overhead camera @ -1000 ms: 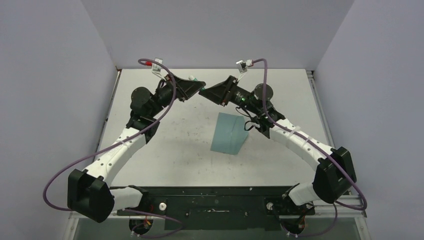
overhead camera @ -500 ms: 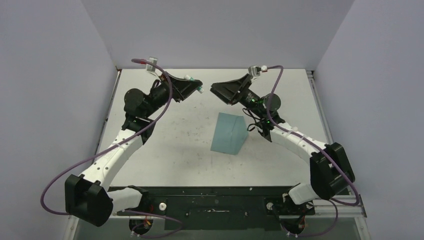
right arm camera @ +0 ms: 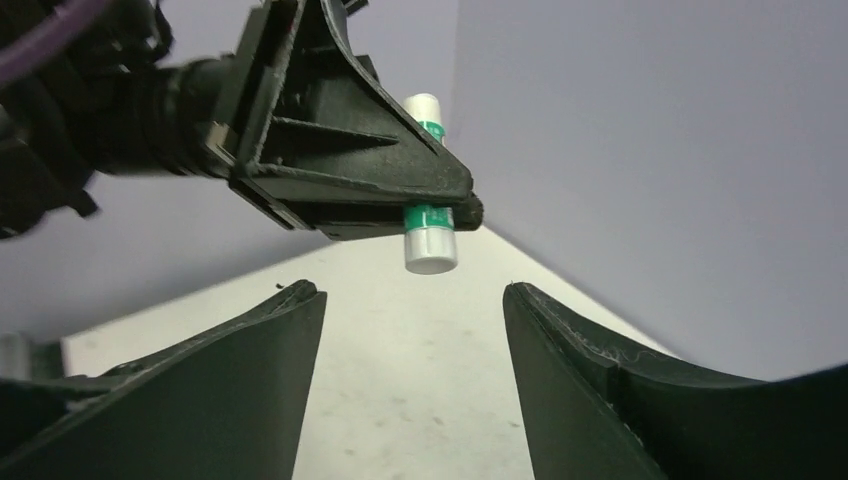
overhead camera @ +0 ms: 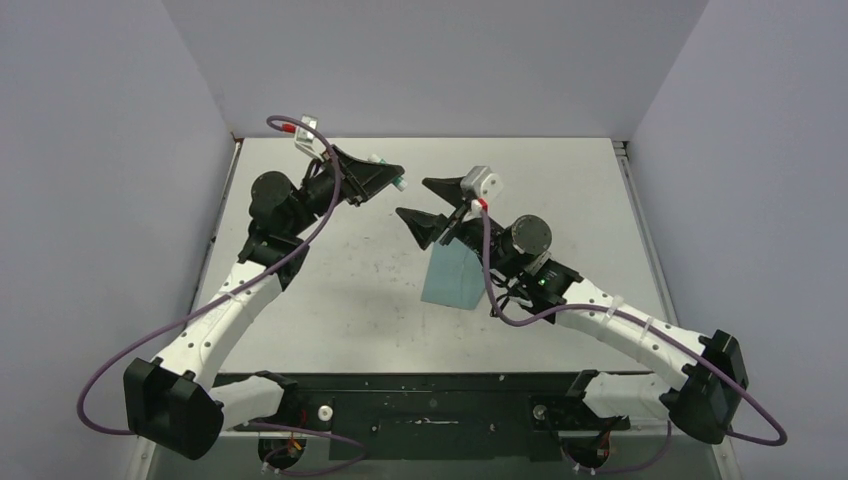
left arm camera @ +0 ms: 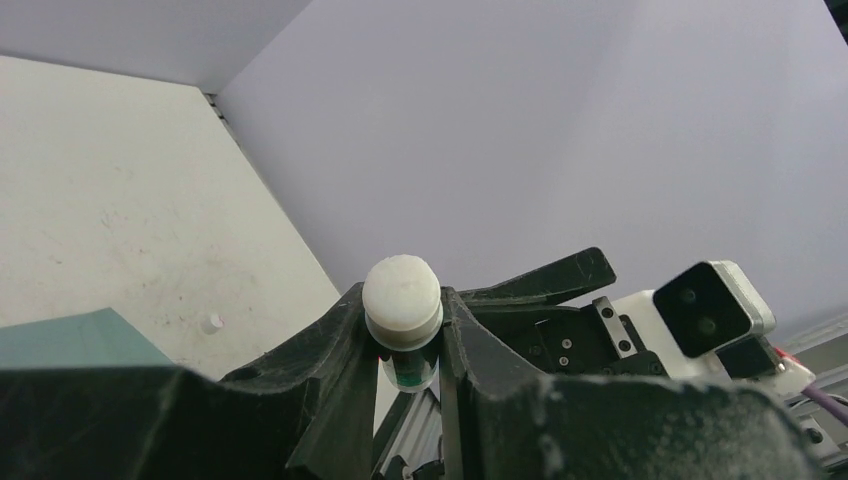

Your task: Place the letter into the envelope and seal it

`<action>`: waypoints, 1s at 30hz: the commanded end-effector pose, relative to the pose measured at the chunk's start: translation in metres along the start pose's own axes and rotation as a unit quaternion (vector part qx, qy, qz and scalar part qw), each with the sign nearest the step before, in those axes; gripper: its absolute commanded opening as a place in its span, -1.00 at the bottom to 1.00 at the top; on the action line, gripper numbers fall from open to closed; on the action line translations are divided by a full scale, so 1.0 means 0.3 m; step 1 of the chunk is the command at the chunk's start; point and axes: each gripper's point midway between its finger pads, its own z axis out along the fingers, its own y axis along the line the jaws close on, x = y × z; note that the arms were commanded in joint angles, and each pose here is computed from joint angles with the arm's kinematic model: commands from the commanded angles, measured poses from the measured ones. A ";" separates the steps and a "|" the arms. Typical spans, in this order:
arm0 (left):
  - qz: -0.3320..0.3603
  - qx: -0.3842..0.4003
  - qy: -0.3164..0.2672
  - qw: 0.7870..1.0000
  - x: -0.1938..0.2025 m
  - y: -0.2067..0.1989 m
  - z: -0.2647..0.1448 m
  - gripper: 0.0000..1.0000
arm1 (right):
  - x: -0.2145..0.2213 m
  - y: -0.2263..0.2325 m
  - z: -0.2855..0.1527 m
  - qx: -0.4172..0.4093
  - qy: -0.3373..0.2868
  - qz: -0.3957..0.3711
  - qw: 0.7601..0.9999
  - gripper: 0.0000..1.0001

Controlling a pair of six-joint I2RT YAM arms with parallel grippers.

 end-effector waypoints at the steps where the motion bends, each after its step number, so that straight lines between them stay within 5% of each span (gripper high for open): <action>1: 0.007 0.019 -0.008 1.000 -0.026 -0.084 -0.016 -1.00 | -0.005 -0.074 0.014 0.052 0.005 -0.162 0.985 0.23; 9: 0.023 0.019 0.013 0.999 0.013 -0.067 -0.035 -1.00 | 0.034 -0.050 0.039 0.038 0.006 -0.201 0.979 0.11; 19: 0.034 0.026 0.036 0.998 0.045 -0.055 -0.036 -1.00 | 0.008 -0.051 0.069 0.044 -0.004 -0.191 0.981 0.37; 26: 0.037 0.022 0.049 0.998 0.066 -0.038 -0.038 -1.00 | 0.010 -0.041 0.091 0.036 -0.002 -0.182 0.983 0.11; 30: 0.045 0.012 0.050 0.998 0.069 -0.026 -0.045 -1.00 | 0.004 -0.032 0.092 0.031 -0.007 -0.174 0.984 0.14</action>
